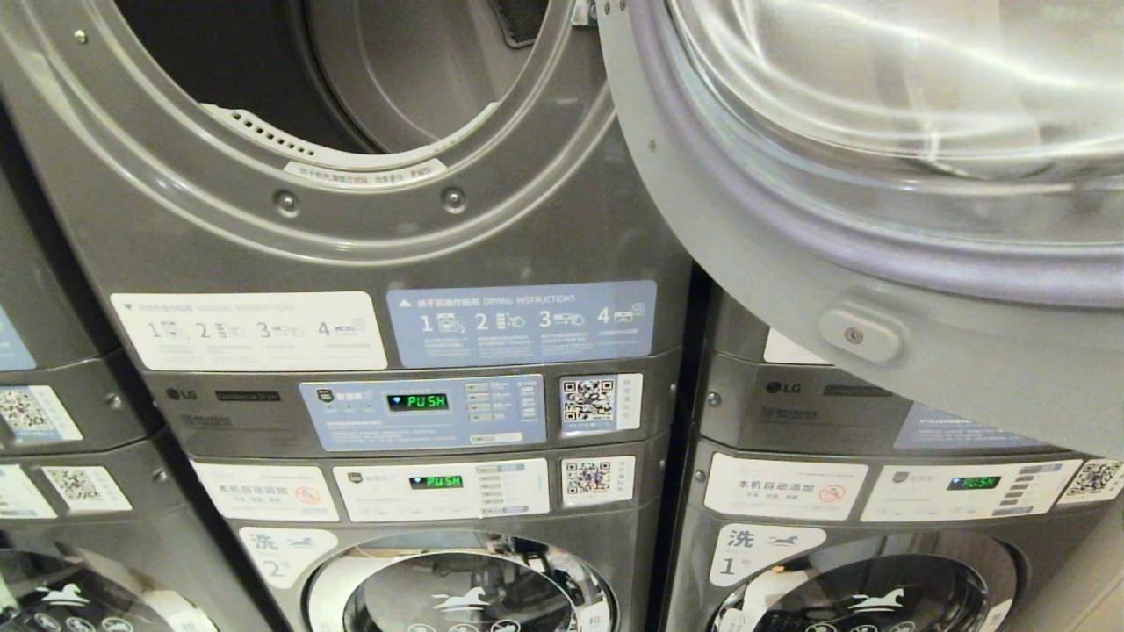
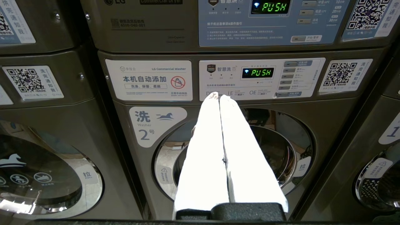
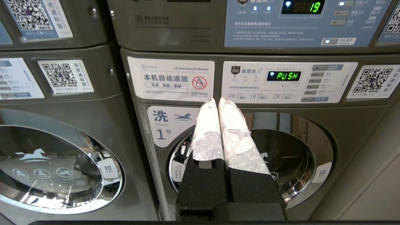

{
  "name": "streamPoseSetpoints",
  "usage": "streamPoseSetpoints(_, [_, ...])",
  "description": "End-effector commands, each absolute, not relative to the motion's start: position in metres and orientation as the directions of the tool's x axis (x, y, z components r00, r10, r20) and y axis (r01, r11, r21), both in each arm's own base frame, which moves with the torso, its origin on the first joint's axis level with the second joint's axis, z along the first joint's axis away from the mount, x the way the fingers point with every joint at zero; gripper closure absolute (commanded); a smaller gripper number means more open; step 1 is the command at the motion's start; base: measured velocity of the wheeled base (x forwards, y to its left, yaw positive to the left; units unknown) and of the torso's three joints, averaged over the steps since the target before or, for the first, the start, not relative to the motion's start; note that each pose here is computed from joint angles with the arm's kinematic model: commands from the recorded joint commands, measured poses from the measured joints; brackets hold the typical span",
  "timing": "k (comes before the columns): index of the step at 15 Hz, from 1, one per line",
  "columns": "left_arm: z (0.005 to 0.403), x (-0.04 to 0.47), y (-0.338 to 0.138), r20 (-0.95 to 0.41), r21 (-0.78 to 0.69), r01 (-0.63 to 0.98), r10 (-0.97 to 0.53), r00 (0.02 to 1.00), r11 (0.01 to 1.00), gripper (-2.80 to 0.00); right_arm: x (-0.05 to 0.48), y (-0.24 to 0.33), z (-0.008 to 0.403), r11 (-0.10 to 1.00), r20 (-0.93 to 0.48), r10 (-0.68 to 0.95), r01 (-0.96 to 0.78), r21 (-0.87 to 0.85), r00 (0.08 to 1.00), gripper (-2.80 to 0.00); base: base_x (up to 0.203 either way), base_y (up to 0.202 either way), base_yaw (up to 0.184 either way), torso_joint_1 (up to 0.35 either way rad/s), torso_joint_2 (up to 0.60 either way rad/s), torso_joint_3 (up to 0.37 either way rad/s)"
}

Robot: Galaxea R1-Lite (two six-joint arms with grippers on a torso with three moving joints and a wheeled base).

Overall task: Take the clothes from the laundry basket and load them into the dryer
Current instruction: Take the clothes out of the basket

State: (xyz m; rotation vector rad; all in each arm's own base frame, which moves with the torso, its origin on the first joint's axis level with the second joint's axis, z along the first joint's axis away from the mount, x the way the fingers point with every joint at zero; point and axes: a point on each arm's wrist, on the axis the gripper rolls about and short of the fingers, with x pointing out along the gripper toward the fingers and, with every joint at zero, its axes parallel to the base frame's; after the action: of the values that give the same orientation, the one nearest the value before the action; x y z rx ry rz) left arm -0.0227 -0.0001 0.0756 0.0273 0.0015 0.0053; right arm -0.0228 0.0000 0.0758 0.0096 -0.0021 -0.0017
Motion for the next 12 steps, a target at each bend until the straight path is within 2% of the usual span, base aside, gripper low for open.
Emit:
streamPoseSetpoints(1, [0.0755,-0.0227,-0.0001,-0.002,0.028,-0.006,0.006,1.0,1.0,0.0,-0.0228,0.0,0.0758,1.0,0.003,-0.002,0.002,0.009,1.0,0.0,0.0,0.0,0.0,-0.145,0.32,0.173])
streamPoseSetpoints(12, [0.0755,-0.0227,-0.0001,-0.002,0.028,-0.006,0.006,1.0,1.0,0.0,-0.0228,0.0,0.0758,1.0,0.003,-0.002,0.002,0.011,1.0,0.0,0.0,0.0,0.0,-0.143,0.31,0.165])
